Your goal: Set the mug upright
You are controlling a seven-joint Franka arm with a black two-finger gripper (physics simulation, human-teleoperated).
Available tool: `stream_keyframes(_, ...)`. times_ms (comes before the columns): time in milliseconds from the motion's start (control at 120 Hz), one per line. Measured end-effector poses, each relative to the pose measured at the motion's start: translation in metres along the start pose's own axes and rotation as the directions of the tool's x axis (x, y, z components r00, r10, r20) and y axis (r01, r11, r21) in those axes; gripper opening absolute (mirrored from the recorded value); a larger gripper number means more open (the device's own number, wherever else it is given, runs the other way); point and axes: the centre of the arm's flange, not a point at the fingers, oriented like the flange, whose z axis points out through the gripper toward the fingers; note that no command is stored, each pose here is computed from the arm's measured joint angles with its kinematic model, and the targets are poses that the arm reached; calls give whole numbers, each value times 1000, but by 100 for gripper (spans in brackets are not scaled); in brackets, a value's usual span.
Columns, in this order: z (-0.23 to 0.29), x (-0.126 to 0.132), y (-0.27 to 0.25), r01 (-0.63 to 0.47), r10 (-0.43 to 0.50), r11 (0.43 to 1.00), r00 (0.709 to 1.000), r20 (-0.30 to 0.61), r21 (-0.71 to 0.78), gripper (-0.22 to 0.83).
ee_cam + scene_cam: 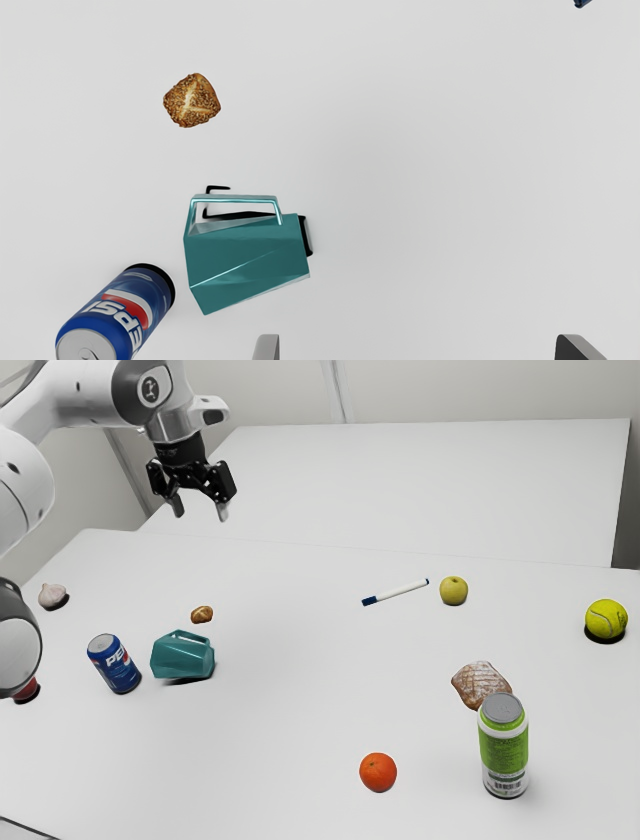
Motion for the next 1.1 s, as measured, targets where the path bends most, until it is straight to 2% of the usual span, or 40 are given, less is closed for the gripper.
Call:
stream_keyframes(158, -1, -1, -4, 4, -4, 1000, 1000, 0, 0, 62)
stream_keyframes(300, 18, 1, -2, 14, -12, 999, 999, 41, -48, 62)
stream_keyframes(558, 81, -72, -73, 158, -135, 971, 982, 136, -177, 62)
stream_keyframes(767, 133, -91, -131, 227, -197, 932, 972, 130, -281, 62)
stream_keyframes(908, 157, -99, -146, 195, -168, 927, 980, 109, -319, 62)
stream_keyframes(1100, 193, -101, -134, 94, -73, 918, 995, 69, -385, 62)
